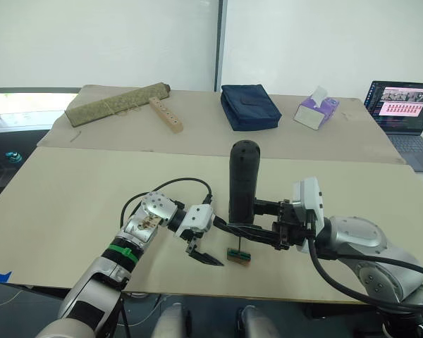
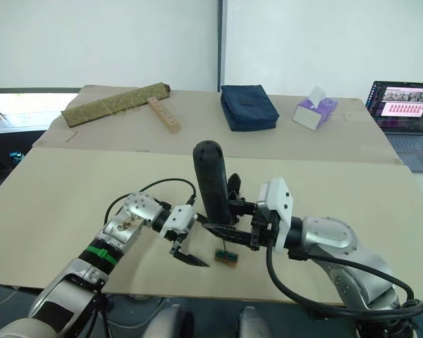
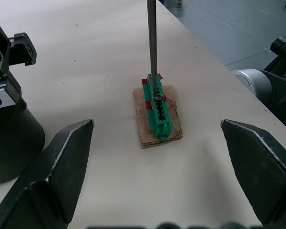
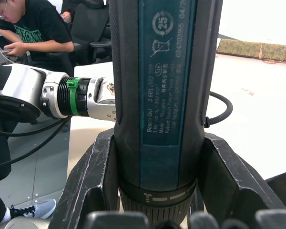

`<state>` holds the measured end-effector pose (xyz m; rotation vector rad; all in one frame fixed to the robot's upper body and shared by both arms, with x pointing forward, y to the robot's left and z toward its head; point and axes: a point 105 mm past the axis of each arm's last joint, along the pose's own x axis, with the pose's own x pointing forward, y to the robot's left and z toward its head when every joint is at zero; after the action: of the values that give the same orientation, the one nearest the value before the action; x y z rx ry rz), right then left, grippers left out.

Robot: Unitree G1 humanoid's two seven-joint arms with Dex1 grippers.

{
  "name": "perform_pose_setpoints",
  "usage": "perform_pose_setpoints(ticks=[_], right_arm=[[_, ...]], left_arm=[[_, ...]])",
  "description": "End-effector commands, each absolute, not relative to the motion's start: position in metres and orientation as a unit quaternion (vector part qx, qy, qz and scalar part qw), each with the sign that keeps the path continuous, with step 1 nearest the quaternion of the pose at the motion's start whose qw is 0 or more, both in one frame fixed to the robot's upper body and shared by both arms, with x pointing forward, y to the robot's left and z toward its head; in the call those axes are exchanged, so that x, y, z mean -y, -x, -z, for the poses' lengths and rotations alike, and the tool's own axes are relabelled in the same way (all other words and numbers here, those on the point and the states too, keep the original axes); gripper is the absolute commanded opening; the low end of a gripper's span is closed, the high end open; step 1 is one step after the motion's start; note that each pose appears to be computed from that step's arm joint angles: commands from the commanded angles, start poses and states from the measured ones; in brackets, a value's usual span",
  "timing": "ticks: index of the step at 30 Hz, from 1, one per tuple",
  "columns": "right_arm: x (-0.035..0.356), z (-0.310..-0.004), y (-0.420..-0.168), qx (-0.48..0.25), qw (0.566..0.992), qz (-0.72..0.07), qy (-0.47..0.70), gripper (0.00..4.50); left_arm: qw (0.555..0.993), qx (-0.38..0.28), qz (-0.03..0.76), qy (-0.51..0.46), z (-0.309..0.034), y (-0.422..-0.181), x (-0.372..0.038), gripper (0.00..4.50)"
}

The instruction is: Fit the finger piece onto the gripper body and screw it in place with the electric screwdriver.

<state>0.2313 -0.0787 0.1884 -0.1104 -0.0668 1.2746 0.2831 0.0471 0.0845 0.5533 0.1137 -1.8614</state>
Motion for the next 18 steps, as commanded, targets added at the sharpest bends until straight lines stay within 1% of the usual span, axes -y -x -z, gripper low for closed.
perform_pose_setpoints(ticks=[1, 18], right_arm=[[0.0762, -0.2027, -0.2238, 0.068, 0.791, -0.606, 0.058, 1.91], [0.0757, -0.2014, -0.2224, 0.066, 0.789, -0.608, 0.058, 1.91]], left_arm=[[0.562, -0.027, 0.79, -0.244, -0.0952, -0.2855, -0.0452, 4.5], [0.562, -0.027, 0.79, -0.244, -0.095, -0.2854, -0.0456, 4.5]])
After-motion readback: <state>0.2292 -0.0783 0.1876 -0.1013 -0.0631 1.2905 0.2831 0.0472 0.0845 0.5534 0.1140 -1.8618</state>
